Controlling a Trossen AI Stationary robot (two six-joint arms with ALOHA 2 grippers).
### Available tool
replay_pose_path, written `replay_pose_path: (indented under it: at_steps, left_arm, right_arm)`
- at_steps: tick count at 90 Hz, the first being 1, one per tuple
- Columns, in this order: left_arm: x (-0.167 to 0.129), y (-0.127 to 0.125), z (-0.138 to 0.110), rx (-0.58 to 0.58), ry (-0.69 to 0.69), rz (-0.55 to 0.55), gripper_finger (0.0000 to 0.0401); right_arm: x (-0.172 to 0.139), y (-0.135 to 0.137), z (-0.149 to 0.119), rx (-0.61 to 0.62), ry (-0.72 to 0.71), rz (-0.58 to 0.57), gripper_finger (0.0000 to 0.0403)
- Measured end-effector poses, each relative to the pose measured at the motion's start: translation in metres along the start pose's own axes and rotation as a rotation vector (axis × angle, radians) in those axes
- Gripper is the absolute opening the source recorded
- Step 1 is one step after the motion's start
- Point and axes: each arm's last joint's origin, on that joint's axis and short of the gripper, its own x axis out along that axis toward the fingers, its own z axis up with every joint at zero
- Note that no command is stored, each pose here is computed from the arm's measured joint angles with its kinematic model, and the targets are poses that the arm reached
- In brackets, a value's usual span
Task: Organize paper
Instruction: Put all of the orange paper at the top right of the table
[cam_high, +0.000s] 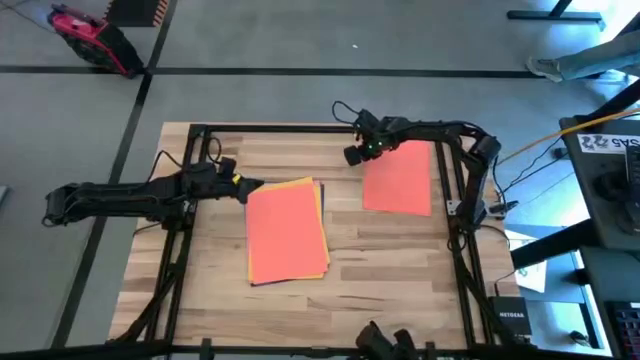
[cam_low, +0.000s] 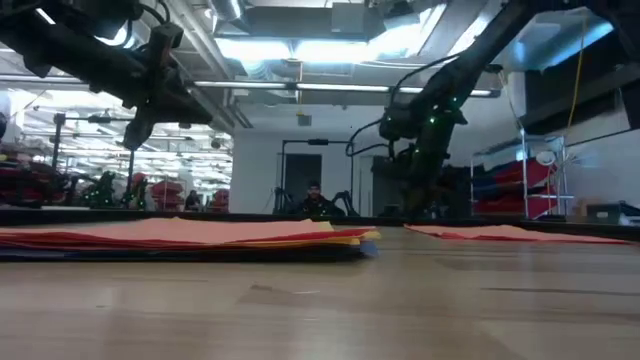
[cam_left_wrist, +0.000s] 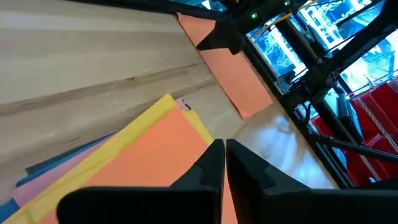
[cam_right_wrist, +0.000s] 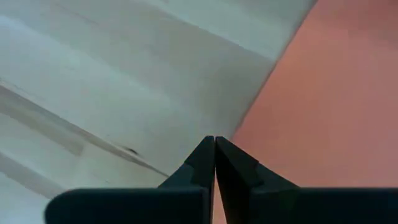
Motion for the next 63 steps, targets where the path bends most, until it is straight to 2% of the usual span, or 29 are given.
replay_pose_path:
  at_steps: [31, 63]
  left_arm:
    - [0.0, 0.001, -0.001, 0.002, 0.014, 0.015, 0.0]
    - [0.0, 0.001, -0.001, 0.002, 0.014, 0.014, 0.0]
  right_arm:
    - [0.0, -0.005, -0.006, -0.022, 0.052, -0.08, 0.0]
    - [-0.004, 0.007, -0.001, -0.04, -0.014, 0.031, 0.0]
